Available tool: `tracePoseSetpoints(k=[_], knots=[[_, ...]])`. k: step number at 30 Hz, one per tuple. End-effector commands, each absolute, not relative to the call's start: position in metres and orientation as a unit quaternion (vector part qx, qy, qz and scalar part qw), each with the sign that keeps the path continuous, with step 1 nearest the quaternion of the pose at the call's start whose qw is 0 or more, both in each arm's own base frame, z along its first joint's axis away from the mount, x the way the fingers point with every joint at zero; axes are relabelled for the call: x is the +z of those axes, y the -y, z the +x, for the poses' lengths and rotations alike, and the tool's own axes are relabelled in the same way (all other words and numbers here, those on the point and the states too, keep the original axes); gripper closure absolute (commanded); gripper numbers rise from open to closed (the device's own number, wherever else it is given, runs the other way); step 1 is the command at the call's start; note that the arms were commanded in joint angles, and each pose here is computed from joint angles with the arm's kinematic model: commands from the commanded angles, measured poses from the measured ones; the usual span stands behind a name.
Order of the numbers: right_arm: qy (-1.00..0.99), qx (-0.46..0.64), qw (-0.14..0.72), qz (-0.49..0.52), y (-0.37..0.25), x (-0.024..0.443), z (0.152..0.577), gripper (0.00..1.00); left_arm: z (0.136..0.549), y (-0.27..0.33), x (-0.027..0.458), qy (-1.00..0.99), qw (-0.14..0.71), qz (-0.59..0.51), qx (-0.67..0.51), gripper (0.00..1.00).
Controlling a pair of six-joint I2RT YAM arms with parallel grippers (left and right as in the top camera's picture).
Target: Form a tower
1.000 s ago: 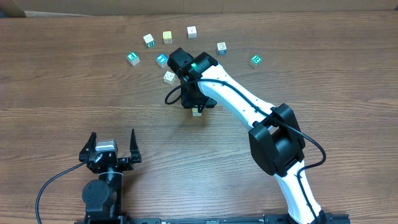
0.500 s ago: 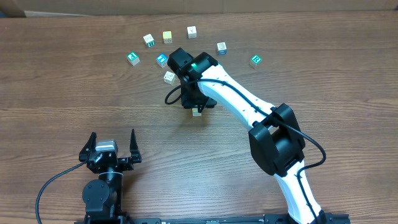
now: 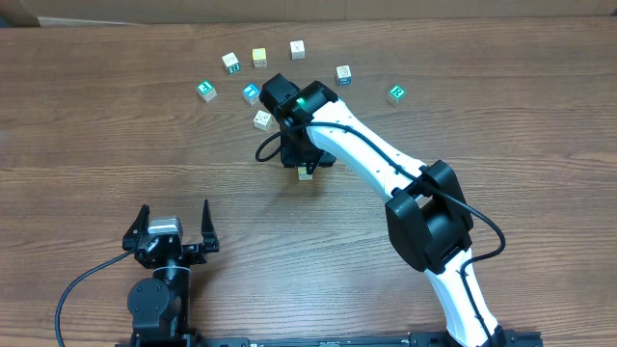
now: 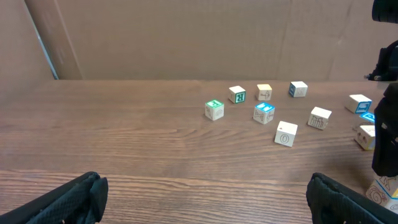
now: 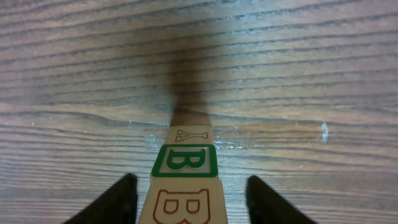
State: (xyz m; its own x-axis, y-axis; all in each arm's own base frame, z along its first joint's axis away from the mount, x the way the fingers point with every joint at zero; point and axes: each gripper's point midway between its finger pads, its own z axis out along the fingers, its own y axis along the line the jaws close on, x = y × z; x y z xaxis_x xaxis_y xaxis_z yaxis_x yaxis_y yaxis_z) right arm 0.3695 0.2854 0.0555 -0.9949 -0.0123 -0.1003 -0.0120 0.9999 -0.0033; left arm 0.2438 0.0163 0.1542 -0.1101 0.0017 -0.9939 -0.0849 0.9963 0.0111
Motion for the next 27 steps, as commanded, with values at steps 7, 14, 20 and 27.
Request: tracePoseSetpoints(k=[7, 14, 20, 27], knots=[[-0.999, -0.007, 0.052, -0.007, -0.284, 0.054, 0.369, 0.46, 0.243, -0.018, 0.156, -0.743, 0.667, -0.024, 0.042, 0.00], [-0.999, -0.007, 0.051, -0.007, -0.284, 0.054, 0.369, 0.46, 0.243, -0.018, 0.156, -0.743, 0.667, -0.024, 0.042, 0.00], [-0.999, -0.007, 0.052, -0.007, -0.284, 0.054, 0.369, 0.45, 0.243, -0.018, 0.156, -0.743, 0.667, -0.024, 0.042, 0.01], [-0.998, 0.003, 0.055, -0.007, -0.288, 0.067, 0.371, 0.37, 0.243, -0.018, 0.156, -0.743, 0.667, -0.024, 0.042, 0.00]])
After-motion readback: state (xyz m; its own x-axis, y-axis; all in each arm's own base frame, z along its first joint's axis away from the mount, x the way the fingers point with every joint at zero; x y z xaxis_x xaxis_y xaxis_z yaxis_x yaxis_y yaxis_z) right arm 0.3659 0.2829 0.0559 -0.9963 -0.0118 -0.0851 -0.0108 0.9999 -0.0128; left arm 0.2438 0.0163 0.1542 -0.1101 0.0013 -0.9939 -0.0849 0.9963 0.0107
